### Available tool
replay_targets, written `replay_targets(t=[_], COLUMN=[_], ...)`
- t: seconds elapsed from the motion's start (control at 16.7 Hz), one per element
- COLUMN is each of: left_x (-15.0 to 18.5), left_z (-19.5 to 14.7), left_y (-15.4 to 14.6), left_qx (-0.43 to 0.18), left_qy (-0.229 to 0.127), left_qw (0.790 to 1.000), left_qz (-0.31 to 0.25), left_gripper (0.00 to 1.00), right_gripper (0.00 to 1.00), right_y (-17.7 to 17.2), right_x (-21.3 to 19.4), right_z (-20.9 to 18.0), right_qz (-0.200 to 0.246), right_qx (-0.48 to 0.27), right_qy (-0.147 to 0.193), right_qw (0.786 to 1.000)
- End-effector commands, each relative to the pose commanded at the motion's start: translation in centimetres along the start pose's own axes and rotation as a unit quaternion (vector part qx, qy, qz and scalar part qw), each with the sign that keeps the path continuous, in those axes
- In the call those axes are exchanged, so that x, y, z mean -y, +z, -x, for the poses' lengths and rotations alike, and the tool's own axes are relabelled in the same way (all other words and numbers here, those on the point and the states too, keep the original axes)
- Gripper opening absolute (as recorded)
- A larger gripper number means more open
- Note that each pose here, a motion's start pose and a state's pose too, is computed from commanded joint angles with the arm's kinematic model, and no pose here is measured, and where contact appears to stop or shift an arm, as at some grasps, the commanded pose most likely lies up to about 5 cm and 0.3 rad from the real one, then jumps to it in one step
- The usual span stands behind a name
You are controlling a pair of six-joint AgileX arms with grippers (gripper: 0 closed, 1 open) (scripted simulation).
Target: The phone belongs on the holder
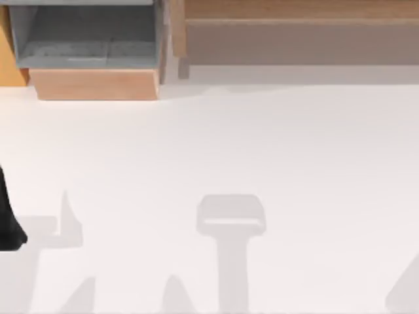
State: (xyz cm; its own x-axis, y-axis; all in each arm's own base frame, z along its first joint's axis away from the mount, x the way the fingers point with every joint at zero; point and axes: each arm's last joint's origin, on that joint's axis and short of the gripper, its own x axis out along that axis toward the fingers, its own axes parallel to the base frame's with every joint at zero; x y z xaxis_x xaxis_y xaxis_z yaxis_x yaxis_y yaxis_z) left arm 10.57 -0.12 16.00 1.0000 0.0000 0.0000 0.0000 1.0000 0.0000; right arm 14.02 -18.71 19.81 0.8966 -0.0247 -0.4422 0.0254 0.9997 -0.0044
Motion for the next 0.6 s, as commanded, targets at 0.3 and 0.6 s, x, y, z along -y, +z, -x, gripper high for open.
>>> replay_targets(t=[0.3, 0.6], left_x=[0.0, 0.0], left_z=[0.0, 0.0], left_y=[0.0, 0.0], left_qx=[0.0, 0.0], left_qy=[0.0, 0.0], left_qw=[1.0, 1.0], left_qz=[0.0, 0.0], left_gripper=[1.0, 1.0], right_gripper=[1.0, 1.0], right_y=[0.0, 0.0], right_x=[0.0, 0.0], right_z=[0.0, 0.0], right_qz=[0.0, 0.0], right_qx=[0.0, 0.0], right_qy=[0.0, 0.0], right_qw=[1.0, 1.0])
